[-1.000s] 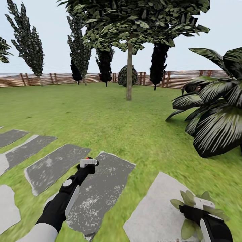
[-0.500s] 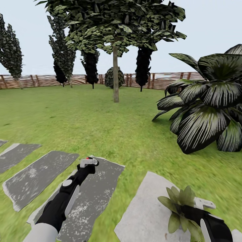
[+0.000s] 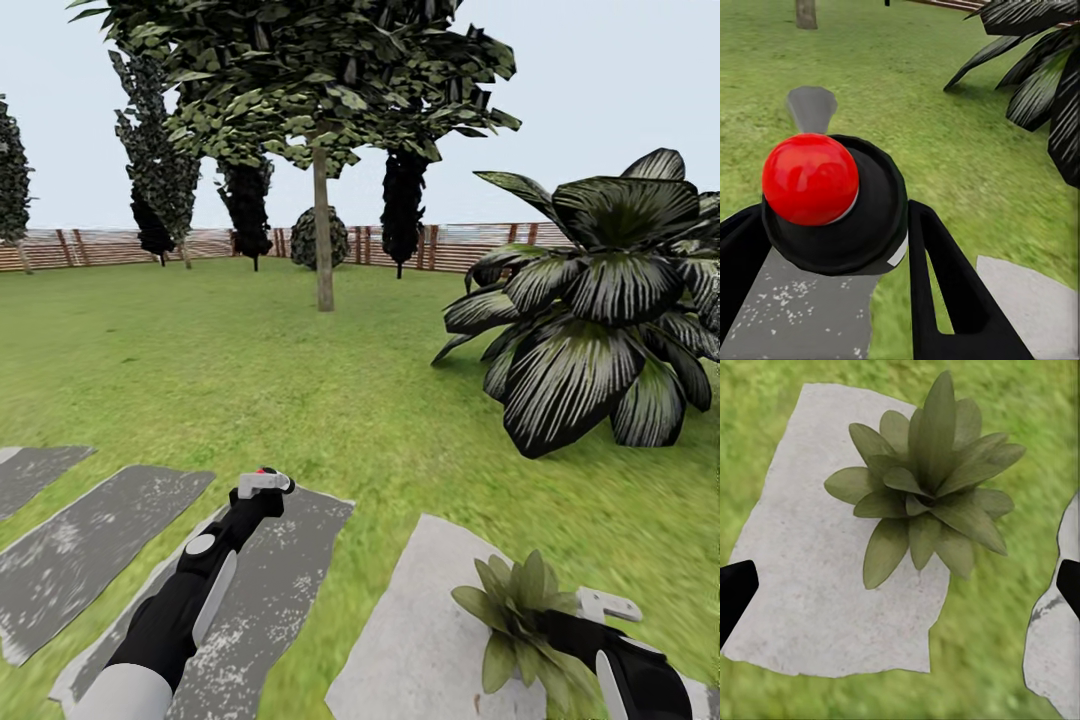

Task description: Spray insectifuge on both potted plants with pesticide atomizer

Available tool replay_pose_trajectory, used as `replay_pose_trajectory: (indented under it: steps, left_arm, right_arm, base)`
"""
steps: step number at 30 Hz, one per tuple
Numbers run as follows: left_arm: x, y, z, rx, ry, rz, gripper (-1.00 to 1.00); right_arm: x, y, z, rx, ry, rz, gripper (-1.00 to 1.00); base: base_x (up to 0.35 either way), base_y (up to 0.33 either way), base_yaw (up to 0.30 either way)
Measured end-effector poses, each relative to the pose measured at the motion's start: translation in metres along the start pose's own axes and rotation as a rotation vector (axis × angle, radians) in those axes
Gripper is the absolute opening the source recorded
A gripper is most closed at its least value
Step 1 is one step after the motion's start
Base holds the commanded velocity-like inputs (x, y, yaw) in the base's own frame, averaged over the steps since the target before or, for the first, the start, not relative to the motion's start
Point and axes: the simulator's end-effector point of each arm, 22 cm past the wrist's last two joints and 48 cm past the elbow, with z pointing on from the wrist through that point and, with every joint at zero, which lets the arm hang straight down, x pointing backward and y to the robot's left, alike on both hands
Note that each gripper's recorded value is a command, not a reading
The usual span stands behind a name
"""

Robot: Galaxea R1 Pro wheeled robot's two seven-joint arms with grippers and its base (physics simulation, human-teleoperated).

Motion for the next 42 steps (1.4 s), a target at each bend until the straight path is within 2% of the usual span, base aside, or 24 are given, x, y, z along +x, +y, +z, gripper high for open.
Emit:
replay_pose_trajectory:
  steps: [29,30,31,32,35,36,37,38,40,42]
  left_arm:
    - [-0.001,0.002,-0.001,-0.004,0.0,0.003,-1.0]
    - [0.012,0.008,-0.002,-0.011,0.058,0.001,-1.0]
    - [0.017,0.013,-0.003,-0.016,0.084,0.001,-1.0]
    - [0.021,0.017,-0.004,-0.021,0.104,0.003,-1.0]
    - [0.025,0.039,-0.008,-0.044,0.135,0.027,-1.0]
    - [0.024,0.045,-0.008,-0.048,0.137,0.035,-1.0]
    - [0.021,0.061,-0.012,-0.051,0.141,0.065,-1.0]
    - [0.019,0.07,-0.014,-0.037,0.144,0.086,-1.0]
    - [0.016,0.075,-0.02,0.041,0.157,0.128,-1.0]
    - [0.015,0.073,-0.029,0.151,0.179,0.176,-1.0]
  right_arm:
    - [0.001,0.002,0.0,-0.004,0.003,-0.003,1.0]
    - [0.001,0.0,0.0,0.001,0.002,-0.004,1.0]
    - [0.0,-0.001,0.0,0.007,0.0,-0.008,1.0]
    - [0.0,-0.003,0.0,0.018,0.0,-0.022,1.0]
    - [-0.014,-0.045,-0.003,0.15,-0.016,-0.161,1.0]
    - [-0.018,-0.053,-0.004,0.17,-0.021,-0.181,1.0]
    - [-0.031,-0.073,-0.006,0.218,-0.036,-0.226,1.0]
    - [-0.043,-0.08,-0.008,0.233,-0.052,-0.241,1.0]
    - [-0.077,-0.072,-0.009,0.203,-0.102,-0.247,1.0]
    - [-0.118,-0.036,-0.009,0.095,-0.162,-0.261,1.0]
  base:
    - [0.0,0.0,-0.002]
    - [0.0,0.0,0.0]
    - [0.0,0.0,0.0]
    - [0.0,0.0,0.0]
    - [0.0,0.0,0.0]
    - [0.0,0.0,0.0]
    - [0.0,0.0,0.0]
    - [0.0,0.0,0.0]
    - [0.0,0.0,0.0]
    - [0.0,0.0,0.0]
